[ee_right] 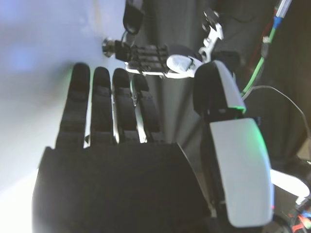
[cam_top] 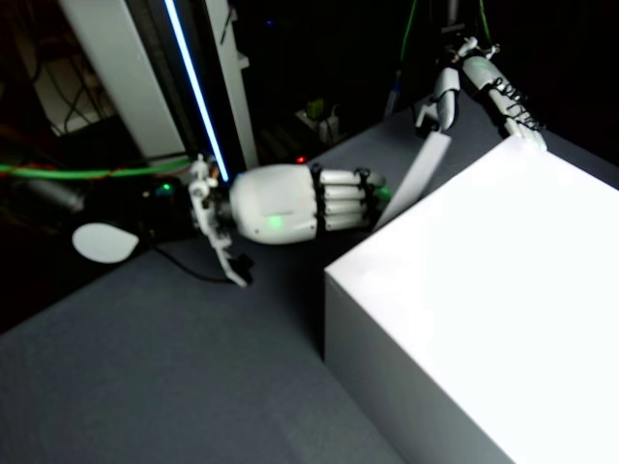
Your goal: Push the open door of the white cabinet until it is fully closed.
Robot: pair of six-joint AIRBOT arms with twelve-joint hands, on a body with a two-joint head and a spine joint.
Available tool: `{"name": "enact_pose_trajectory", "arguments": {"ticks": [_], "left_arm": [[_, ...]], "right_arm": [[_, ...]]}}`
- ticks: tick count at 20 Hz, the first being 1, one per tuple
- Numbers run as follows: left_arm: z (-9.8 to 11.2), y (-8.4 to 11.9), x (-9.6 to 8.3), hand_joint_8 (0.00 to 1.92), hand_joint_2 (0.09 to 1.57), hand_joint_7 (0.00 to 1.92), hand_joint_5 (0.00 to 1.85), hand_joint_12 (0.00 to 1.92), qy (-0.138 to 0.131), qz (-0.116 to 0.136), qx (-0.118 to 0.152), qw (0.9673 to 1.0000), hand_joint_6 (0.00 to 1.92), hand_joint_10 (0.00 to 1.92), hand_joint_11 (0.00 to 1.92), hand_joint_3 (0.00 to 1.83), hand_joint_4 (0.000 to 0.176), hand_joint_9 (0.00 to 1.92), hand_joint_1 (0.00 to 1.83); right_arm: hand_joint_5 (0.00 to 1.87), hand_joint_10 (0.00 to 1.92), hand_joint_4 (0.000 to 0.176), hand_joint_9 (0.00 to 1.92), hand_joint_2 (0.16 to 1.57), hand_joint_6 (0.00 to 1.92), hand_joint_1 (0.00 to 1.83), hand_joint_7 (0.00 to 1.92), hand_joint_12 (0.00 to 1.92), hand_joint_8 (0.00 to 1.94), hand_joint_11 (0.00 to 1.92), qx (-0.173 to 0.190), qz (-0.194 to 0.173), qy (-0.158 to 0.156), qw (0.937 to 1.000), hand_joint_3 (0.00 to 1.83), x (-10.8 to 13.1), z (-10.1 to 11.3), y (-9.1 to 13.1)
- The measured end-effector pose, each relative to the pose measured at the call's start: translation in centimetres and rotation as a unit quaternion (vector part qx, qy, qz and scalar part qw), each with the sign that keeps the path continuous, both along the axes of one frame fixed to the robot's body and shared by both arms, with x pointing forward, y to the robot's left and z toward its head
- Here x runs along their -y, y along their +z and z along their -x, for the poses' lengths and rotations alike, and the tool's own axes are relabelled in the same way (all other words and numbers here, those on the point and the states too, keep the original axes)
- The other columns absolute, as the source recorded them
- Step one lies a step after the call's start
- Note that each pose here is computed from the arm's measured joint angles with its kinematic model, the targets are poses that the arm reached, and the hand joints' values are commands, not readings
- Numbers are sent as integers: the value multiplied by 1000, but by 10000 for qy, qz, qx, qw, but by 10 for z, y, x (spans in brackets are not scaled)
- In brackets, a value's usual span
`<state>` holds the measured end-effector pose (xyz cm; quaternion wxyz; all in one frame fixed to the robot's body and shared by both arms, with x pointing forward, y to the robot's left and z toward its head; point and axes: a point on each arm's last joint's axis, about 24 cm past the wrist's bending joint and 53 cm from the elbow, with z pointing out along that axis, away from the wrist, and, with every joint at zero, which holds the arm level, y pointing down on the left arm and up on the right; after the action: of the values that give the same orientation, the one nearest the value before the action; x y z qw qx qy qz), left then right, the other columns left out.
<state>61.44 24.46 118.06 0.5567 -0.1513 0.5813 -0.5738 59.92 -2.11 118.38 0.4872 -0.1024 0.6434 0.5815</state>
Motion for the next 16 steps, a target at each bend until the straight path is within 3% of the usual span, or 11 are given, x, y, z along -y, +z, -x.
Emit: {"name": "enact_pose_trajectory", "arguments": {"ticks": [2,4,5,7,8,13,14,15,16], "left_arm": [[0,-2,-1,0,1438,0,0,0,26,28,-16,10000,0,0,0,0,4,0,138],[0,-3,0,0,1441,0,0,0,21,33,-35,10000,0,0,0,0,0,0,158],[0,-3,0,0,1441,0,0,0,15,36,-29,10000,0,0,0,0,0,0,140],[0,-3,0,0,1447,0,0,0,22,36,-30,10000,0,0,0,2,0,0,148],[0,-3,0,0,1444,0,0,0,19,40,-26,10000,0,0,0,0,0,0,177],[1,-3,-1,0,1443,0,0,0,25,41,-21,10000,0,0,0,0,0,0,143],[1,-3,-1,0,1443,0,0,0,27,47,-20,10000,0,0,0,1,11,0,124],[1,-3,-1,0,1443,0,0,0,33,49,-23,10000,0,0,0,1,11,0,124],[2,-3,-2,0,1442,0,0,0,41,67,-16,10000,0,0,0,0,13,0,124]], "right_arm": [[65,4,0,50,1318,0,382,83,260,0,0,7,-18,-33,10000,4,-3,-4,2],[42,0,0,13,1343,0,302,17,300,0,0,89,13,-95,9999,3,-5,-8,4],[70,0,0,2,1318,5,325,3,426,0,0,107,27,-166,9998,0,-4,-11,4],[5,0,0,0,1321,1,228,0,48,0,0,138,59,-237,9996,2,-3,-14,4],[0,0,0,0,1318,0,164,0,9,0,0,126,73,-260,9996,1,-3,-16,4],[0,0,0,0,1287,0,154,0,13,0,29,104,53,-219,9997,0,-6,-11,5],[0,9,0,119,1293,0,29,0,736,0,0,124,46,-151,9998,0,-8,-6,6],[0,9,0,119,1293,0,29,0,736,0,0,162,17,-80,9998,0,-10,-1,9],[29,22,0,166,1297,6,51,57,980,10,0,217,-11,-5,9998,0,-10,5,14]]}}
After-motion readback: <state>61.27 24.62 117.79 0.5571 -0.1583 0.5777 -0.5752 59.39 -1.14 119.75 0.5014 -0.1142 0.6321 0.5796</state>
